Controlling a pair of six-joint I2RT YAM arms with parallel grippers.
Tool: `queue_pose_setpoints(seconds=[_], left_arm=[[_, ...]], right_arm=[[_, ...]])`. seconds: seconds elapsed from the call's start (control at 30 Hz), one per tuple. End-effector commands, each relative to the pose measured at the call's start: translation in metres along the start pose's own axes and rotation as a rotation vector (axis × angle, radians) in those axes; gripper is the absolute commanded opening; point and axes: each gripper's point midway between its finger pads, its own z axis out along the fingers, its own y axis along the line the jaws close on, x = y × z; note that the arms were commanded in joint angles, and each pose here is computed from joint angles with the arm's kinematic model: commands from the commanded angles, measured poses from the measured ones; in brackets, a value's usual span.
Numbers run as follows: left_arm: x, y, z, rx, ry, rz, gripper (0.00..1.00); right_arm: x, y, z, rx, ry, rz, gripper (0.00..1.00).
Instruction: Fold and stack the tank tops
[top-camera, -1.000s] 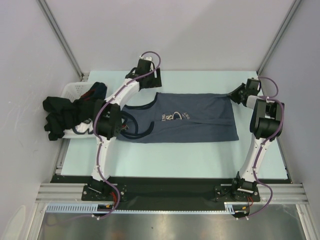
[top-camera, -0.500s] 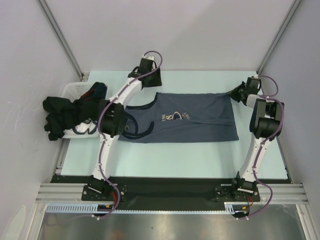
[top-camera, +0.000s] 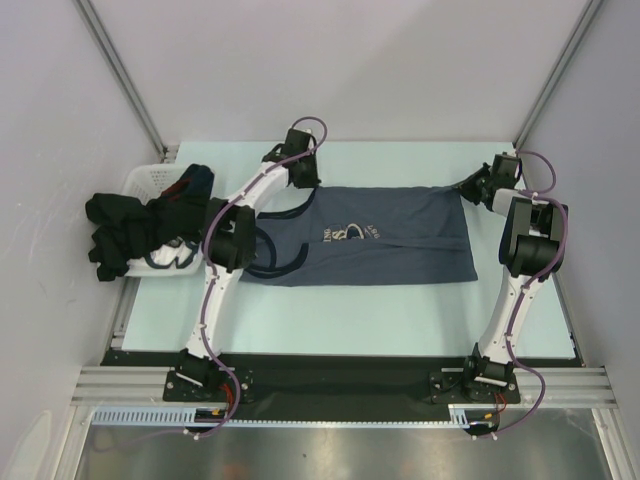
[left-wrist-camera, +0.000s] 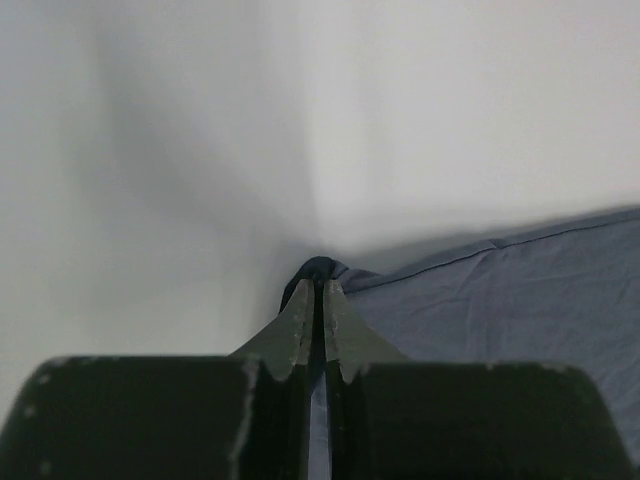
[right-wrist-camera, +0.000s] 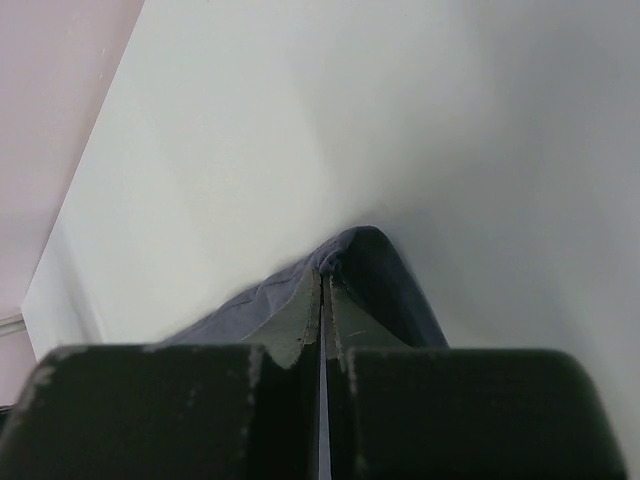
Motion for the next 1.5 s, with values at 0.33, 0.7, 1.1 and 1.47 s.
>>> queue_pose_setpoints(seconds=[0.33, 0.7, 1.1, 1.47], left_arm=[[-0.065, -0.026, -0.064, 0.065, -0.252, 0.089, 0.0], [-0.055, -0.027, -0.065, 0.095, -0.26, 0.106, 0.04], [-0.036, -0.029, -0.086, 0.126, -0.312, 0.114, 0.02], [0.006, -0.031, -0.118, 0.103, -0.382, 0.143, 0.01]], right_arm=[[-0.025, 0.028, -0.016, -0.052, -0.042, -0.068, 0.0], [-0.036, 0.033, -0.042, -0.067, -0.078, -0.073, 0.0], [-0.016, 0.023, -0.068, -0.06, -0.076, -0.043, 0.0], [0.007, 0.017, -0.101, -0.042, -0.059, -0.037, 0.0]])
